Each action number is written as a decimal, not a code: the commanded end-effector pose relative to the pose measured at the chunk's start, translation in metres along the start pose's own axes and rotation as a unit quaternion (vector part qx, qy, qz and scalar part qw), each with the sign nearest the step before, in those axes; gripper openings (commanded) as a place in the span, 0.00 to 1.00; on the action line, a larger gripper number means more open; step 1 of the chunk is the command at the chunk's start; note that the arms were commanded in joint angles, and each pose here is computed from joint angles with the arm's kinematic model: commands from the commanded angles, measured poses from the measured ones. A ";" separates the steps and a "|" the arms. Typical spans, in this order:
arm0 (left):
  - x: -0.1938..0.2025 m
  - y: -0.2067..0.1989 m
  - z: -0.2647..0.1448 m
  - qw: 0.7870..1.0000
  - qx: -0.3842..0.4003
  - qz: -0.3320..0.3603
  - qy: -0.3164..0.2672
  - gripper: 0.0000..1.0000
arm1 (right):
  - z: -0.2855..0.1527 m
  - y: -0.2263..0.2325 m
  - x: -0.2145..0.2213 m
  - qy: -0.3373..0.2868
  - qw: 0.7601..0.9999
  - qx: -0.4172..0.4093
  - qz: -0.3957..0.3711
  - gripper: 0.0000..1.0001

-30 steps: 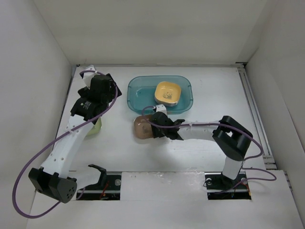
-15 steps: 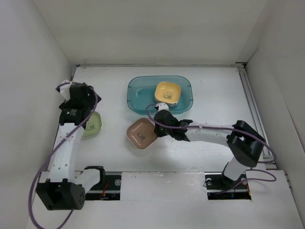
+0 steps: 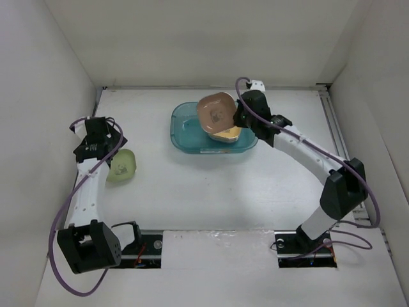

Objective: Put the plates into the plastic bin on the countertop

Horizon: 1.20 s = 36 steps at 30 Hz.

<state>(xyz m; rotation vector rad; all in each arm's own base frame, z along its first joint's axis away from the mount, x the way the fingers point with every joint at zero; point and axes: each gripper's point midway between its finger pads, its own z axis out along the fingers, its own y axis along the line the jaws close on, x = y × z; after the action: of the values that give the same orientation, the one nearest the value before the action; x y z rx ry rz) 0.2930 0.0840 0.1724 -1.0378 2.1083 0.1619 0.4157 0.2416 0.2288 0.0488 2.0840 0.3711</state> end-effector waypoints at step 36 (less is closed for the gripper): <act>0.081 -0.041 0.048 0.978 0.069 0.072 0.184 0.96 | 0.009 0.018 0.005 0.001 0.997 -0.067 0.025 0.56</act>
<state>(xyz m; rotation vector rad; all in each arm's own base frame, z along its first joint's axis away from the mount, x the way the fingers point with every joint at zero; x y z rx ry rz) 0.3093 0.0343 0.1055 -0.8892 2.4729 -0.0448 0.4274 0.2550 0.2056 0.0972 2.1212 0.4875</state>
